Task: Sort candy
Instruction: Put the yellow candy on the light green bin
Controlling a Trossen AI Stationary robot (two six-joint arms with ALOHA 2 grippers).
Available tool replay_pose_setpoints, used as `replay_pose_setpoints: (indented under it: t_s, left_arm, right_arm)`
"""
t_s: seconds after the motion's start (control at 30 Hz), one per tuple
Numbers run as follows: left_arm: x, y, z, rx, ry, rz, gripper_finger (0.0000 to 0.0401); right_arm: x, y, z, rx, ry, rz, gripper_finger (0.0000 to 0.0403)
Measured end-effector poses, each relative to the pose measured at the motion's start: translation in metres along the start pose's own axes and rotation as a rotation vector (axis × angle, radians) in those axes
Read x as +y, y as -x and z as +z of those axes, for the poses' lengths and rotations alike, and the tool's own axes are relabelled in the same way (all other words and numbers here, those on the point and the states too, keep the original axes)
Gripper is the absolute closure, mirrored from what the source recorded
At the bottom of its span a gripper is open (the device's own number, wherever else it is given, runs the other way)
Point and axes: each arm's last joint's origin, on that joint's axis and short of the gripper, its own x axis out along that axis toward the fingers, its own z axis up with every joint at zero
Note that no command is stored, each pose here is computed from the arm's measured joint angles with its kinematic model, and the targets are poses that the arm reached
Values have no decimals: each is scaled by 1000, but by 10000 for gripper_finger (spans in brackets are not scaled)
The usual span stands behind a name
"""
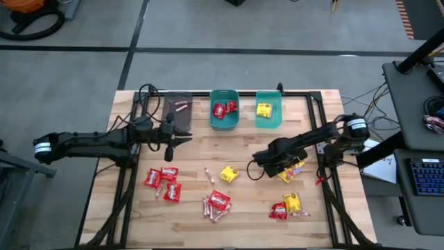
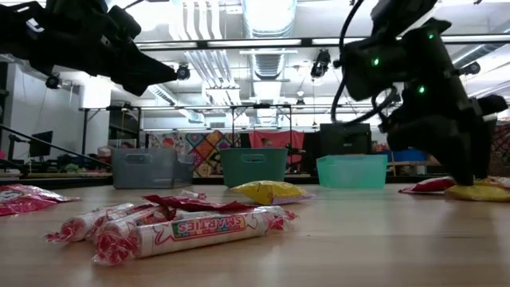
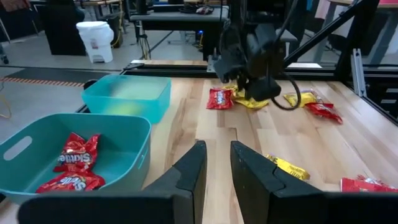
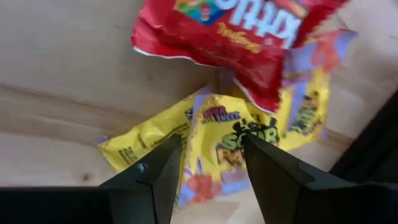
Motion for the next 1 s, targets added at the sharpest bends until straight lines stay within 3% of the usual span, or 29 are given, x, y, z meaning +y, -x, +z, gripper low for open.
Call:
replay_pose_setpoints:
  t_s: [0.13,0.4,0.77,1.0]
  left_arm:
    - [0,0,0,0,-10,1,345]
    - [0,0,0,1,-22,7,345]
    - [0,-1,-1,9,0,7,345]
    - [1,-3,-3,26,9,6,345]
  right_arm:
    - [9,-9,4,6,24,1,254]
    - [11,-3,5,-8,32,20,385]
    - [7,37,1,-120,63,159,394]
    - [0,67,-1,-282,127,240,394]
